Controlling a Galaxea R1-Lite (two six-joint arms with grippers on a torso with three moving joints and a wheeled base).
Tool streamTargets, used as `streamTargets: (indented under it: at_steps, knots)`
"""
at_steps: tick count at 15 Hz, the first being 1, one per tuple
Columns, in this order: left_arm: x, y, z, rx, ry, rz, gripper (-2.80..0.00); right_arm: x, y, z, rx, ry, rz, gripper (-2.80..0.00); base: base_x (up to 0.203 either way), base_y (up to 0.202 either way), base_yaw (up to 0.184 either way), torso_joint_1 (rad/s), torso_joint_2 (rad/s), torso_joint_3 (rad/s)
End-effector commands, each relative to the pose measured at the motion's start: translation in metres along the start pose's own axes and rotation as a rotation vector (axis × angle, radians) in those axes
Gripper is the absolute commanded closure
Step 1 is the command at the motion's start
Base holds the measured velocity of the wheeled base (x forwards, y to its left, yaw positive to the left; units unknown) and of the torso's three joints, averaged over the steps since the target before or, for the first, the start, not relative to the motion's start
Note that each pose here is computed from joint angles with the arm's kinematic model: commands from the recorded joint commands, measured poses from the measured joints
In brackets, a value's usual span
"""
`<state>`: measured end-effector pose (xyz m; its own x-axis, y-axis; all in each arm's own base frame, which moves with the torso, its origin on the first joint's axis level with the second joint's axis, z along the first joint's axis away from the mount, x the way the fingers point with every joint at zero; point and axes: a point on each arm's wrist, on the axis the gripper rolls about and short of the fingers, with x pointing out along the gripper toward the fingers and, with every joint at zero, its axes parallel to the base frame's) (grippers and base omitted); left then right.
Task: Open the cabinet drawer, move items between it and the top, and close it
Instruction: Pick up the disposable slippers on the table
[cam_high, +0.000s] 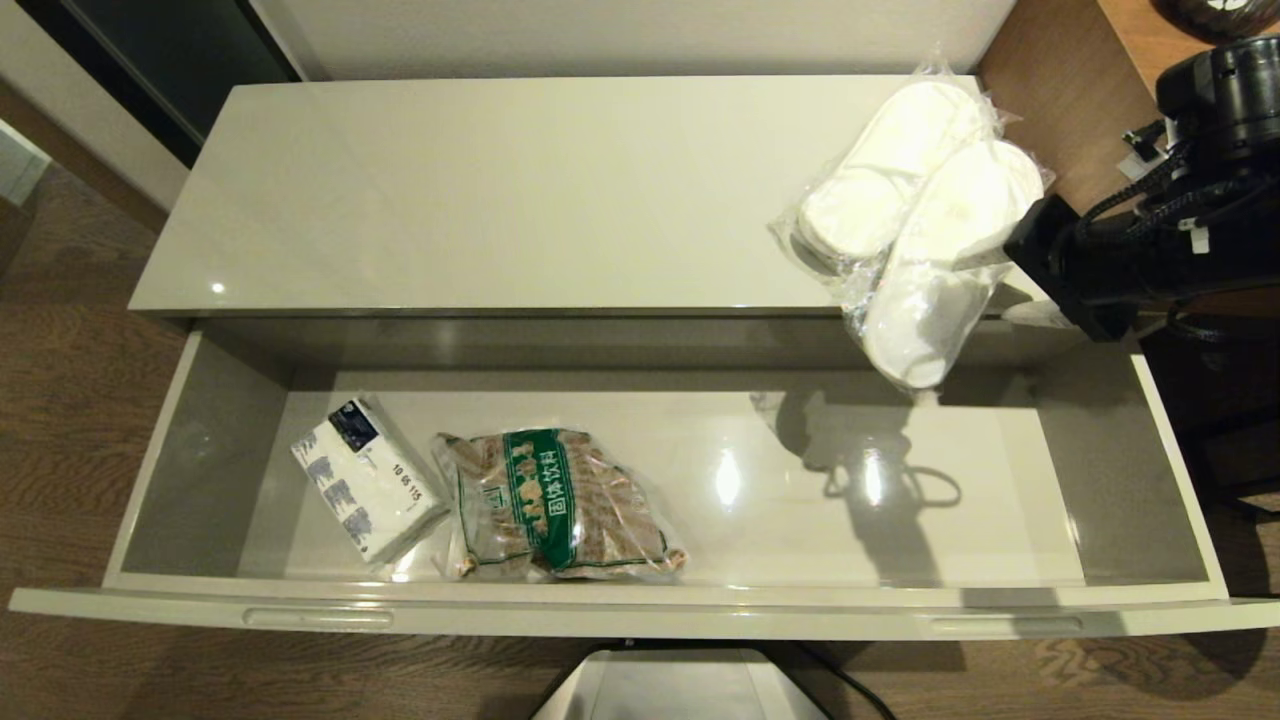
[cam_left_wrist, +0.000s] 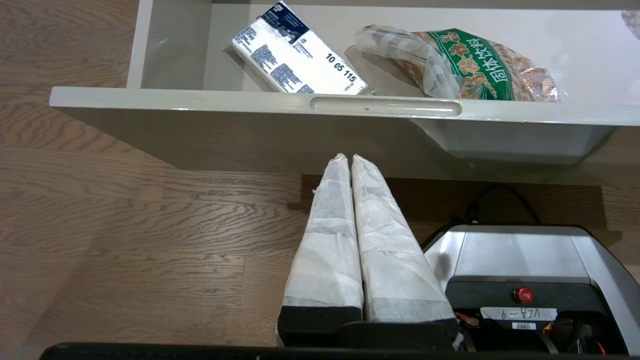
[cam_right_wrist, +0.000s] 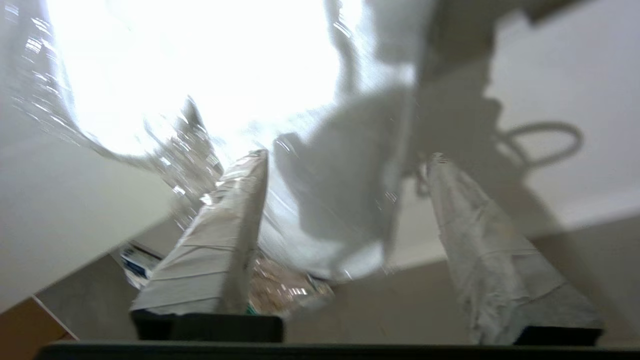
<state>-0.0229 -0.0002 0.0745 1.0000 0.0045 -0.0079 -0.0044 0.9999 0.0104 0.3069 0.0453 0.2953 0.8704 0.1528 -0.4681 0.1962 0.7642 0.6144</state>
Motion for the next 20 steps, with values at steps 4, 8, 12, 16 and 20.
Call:
streamTargets:
  at_steps: [4, 8, 12, 16, 20]
  knots:
    - [0.0, 0.0, 0.0, 0.0, 0.0, 0.0, 0.0, 0.012, -0.001, -0.006, -0.029, -0.001, -0.002, -2.8, 0.0, 0.0, 0.0, 0.0, 0.0, 0.0]
    - [0.0, 0.0, 0.0, 0.0, 0.001, 0.0, 0.0, 0.024, 0.001, -0.012, -0.046, -0.002, -0.016, -2.8, 0.0, 0.0, 0.0, 0.0, 0.0, 0.0]
    - [0.0, 0.0, 0.0, 0.0, 0.0, 0.0, 0.0, 0.039, 0.004, -0.02, -0.064, -0.036, -0.073, -2.8, 0.0, 0.0, 0.0, 0.0, 0.0, 0.0]
    - [0.0, 0.0, 0.0, 0.0, 0.0, 0.0, 0.0, 0.038, 0.011, -0.023, -0.07, -0.037, -0.052, 0.0, 0.0, 0.0, 0.0, 0.0, 0.0, 0.0]
    - [0.0, 0.0, 0.0, 0.0, 0.0, 0.0, 0.0, 0.031, 0.018, -0.026, -0.078, -0.034, -0.026, 0.0, 0.0, 0.0, 0.0, 0.0, 0.0, 0.0]
